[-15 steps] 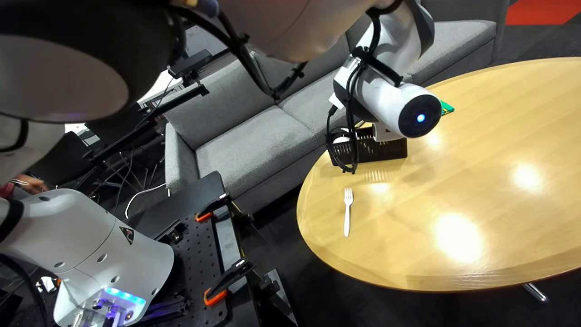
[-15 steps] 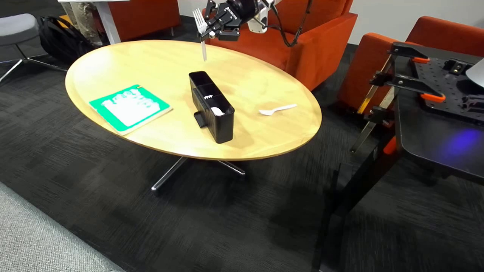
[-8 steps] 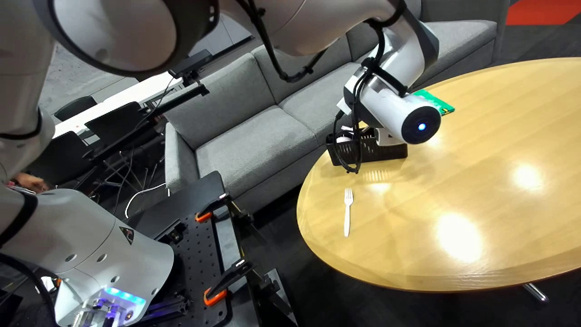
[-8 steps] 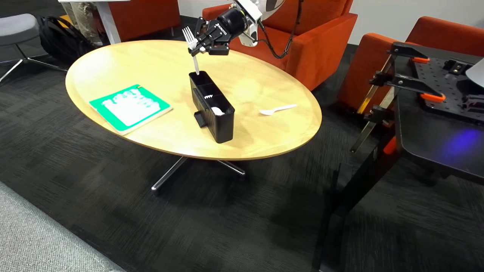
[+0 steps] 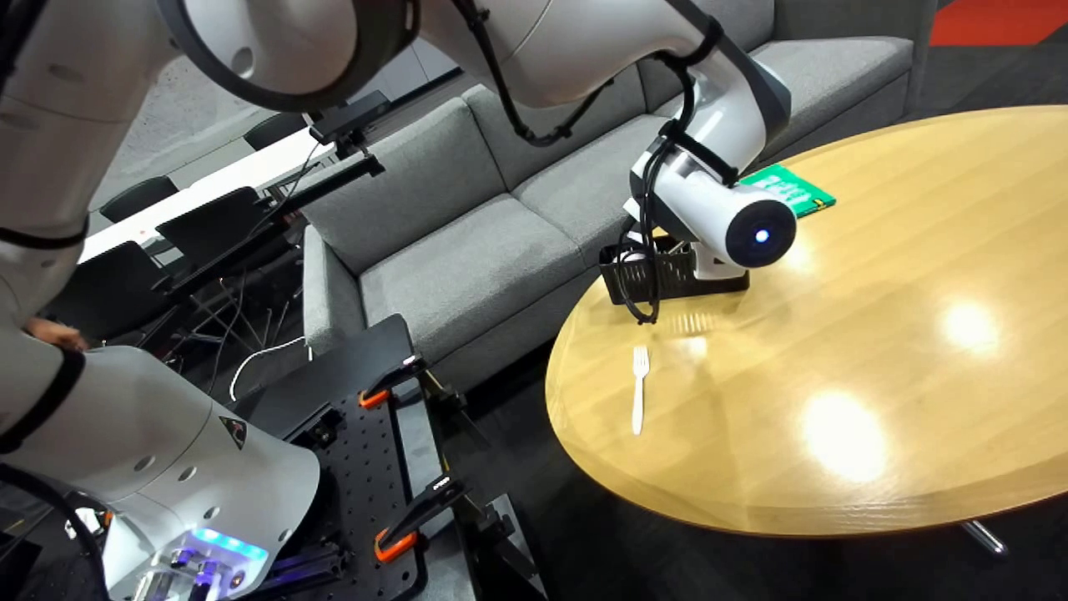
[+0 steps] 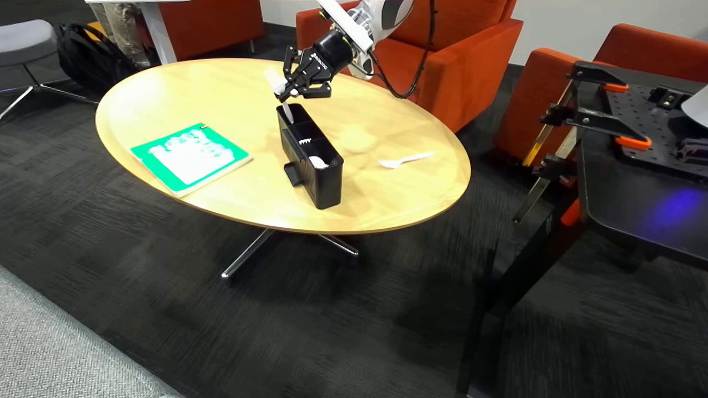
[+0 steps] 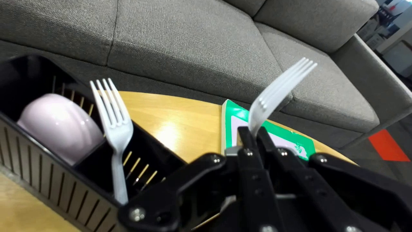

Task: Put the white fork in the cutlery box

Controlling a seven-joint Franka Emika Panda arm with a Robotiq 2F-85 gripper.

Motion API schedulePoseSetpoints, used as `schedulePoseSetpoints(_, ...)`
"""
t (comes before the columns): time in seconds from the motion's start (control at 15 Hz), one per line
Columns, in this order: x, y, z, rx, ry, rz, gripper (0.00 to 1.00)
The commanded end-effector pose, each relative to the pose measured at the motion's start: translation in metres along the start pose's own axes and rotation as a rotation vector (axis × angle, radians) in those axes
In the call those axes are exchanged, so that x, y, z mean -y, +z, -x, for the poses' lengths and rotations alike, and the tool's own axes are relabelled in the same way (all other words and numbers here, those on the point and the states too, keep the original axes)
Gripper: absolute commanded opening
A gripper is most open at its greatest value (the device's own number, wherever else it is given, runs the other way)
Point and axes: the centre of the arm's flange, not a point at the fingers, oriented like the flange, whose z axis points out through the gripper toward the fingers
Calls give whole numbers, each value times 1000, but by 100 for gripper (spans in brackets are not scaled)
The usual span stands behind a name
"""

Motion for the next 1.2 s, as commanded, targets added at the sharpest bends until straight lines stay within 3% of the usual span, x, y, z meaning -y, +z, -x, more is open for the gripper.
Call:
schedulePoseSetpoints(0.0, 0, 4, -10, -37, 29, -7, 32)
schedulePoseSetpoints(0.27, -1, -2, -7, -59, 24, -7, 62)
schedulePoseSetpoints(0.6, 5, -26, 28, -108, -49, 45, 98)
schedulePoseSetpoints(0.73, 10, -38, 46, -133, -94, 82, 100)
schedulePoseSetpoints(1.13, 13, -82, 116, -196, -288, 316, 100)
